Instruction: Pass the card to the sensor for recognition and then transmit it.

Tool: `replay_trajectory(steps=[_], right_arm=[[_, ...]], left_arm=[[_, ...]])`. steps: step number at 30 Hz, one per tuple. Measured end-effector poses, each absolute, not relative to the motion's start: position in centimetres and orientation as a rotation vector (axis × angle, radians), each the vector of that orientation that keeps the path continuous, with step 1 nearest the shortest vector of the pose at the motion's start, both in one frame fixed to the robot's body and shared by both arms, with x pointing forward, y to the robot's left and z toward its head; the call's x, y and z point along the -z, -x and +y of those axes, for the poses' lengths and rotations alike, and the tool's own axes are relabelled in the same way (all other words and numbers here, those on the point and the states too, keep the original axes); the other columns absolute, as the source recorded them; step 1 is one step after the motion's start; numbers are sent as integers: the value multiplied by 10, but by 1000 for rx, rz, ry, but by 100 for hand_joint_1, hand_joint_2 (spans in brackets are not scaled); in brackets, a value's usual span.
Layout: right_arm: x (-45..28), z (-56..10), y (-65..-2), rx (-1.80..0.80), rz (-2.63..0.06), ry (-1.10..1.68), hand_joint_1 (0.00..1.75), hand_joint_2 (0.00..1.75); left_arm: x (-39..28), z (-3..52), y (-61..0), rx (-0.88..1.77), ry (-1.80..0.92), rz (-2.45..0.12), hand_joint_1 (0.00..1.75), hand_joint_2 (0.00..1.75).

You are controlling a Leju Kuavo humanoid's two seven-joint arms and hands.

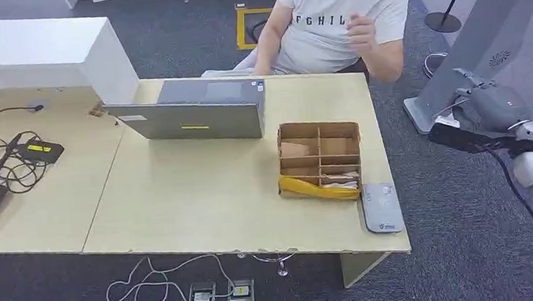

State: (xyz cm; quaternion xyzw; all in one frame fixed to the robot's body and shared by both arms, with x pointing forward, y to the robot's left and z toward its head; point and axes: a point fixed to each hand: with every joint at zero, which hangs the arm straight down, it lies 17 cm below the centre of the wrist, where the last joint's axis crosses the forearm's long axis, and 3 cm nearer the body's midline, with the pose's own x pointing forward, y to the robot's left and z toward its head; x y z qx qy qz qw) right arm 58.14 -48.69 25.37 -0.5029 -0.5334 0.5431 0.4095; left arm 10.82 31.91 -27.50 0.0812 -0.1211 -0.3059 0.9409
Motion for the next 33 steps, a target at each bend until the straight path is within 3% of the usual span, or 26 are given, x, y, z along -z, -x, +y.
replay_trajectory(steps=[12,33], right_arm=[[-188,-434,-544,-1466,-1360,1161,175,175],[-143,-412,-502,-1500,-1385,1005,175,175]], left_arm=[[275,317,-110,641,-169,-251,0,0],[275,318,-112,651,-187,-250,0,0]])
